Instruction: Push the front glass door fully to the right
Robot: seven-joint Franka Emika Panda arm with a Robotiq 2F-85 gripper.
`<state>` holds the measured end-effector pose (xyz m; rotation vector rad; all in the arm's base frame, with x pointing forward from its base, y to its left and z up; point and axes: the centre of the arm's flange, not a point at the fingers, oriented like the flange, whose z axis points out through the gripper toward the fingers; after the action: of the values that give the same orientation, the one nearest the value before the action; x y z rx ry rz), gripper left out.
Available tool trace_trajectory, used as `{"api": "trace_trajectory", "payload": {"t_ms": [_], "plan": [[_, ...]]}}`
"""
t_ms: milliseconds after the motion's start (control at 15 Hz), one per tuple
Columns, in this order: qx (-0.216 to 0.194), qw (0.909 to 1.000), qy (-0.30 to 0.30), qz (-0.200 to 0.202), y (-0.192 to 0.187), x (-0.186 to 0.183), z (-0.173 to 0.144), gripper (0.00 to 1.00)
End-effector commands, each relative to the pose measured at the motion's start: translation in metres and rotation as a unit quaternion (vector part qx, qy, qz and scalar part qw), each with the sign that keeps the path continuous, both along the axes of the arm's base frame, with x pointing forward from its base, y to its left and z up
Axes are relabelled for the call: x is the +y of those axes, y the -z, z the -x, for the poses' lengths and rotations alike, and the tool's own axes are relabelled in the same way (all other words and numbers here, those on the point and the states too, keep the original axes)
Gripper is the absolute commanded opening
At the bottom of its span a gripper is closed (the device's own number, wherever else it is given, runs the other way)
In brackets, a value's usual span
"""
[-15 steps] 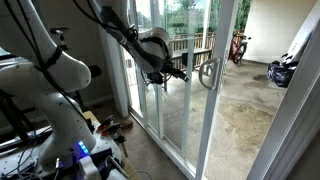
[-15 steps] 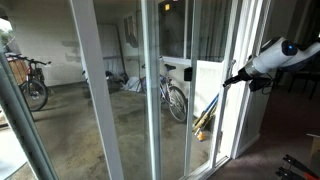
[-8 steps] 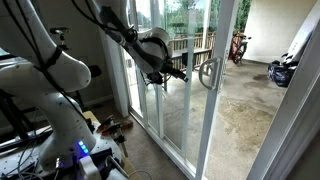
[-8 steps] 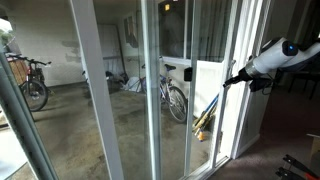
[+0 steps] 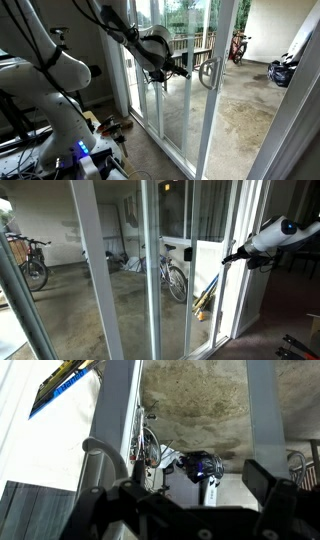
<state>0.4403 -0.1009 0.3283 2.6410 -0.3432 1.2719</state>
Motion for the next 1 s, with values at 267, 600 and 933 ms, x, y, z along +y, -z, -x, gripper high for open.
{"api": "trace_trajectory", "payload": {"t_ms": [267, 600, 933], "plan": [[-0.032, 0.998, 0.006, -0.054, -0.019, -0.009, -0.009, 0.46], [-0.04, 0.9962, 0.019, -0.076, -0.029, -0.016, -0.022, 0.13], [-0.042, 0.9901, 0.048, -0.125, -0.045, -0.027, -0.045, 0.0]]}}
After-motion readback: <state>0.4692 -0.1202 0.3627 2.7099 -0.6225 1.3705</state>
